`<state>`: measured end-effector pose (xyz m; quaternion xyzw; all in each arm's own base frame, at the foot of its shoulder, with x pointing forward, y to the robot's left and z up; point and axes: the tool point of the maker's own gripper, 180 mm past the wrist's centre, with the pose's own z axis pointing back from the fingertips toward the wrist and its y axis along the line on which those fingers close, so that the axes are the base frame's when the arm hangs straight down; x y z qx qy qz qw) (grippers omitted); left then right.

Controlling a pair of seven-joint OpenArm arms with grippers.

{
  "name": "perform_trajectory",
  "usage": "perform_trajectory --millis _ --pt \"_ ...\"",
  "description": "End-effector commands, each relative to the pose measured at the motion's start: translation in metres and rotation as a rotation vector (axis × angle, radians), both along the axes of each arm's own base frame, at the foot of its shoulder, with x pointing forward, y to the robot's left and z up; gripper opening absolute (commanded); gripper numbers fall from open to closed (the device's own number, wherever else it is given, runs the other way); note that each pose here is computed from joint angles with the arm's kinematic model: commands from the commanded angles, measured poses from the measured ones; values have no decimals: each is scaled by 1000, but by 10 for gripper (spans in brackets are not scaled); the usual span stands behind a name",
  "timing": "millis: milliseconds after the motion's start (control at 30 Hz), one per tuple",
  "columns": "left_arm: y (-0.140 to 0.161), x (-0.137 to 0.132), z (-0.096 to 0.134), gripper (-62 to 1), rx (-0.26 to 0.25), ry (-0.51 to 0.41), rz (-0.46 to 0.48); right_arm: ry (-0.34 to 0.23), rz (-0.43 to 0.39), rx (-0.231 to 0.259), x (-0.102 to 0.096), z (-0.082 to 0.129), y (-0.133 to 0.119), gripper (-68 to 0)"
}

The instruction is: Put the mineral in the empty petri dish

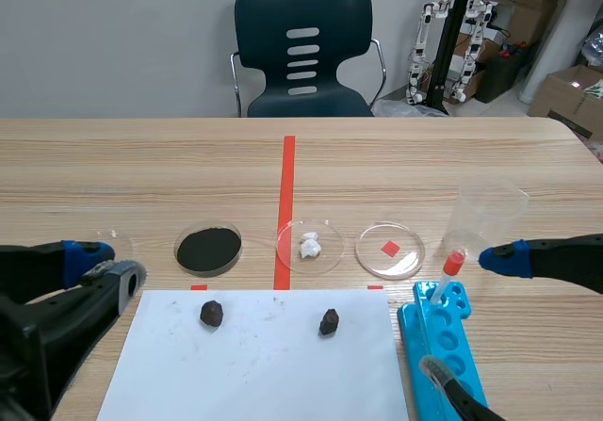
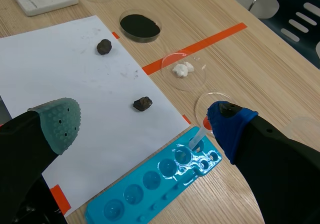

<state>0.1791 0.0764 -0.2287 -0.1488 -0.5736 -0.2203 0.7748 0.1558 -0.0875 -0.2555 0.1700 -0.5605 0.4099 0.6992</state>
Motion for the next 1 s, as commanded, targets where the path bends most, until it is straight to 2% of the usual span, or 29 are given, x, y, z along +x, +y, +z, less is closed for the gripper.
perform_trajectory --millis 0,200,367,433,667,833,967 --pt "-4 4 1 -558 -22 -17 -3 -9 -1 19 1 4 2 -146" --pt "-14 19 -19 -558 -46 -16 -25 -9 -1 19 1 4 2 -146" --pt "-11 42 -35 -558 -59 5 18 -9 -1 19 1 4 2 -146" --pt "-6 55 -41 -558 -59 16 57 -9 -1 19 1 4 2 -146" --pt "37 107 -64 -558 -36 55 291 -9 -1 19 1 4 2 -146" --pt "54 134 -80 -558 -52 91 366 -9 -1 19 1 4 2 -146" --pt "66 153 -92 -558 -40 114 412 -9 -1 20 1 4 2 -146"
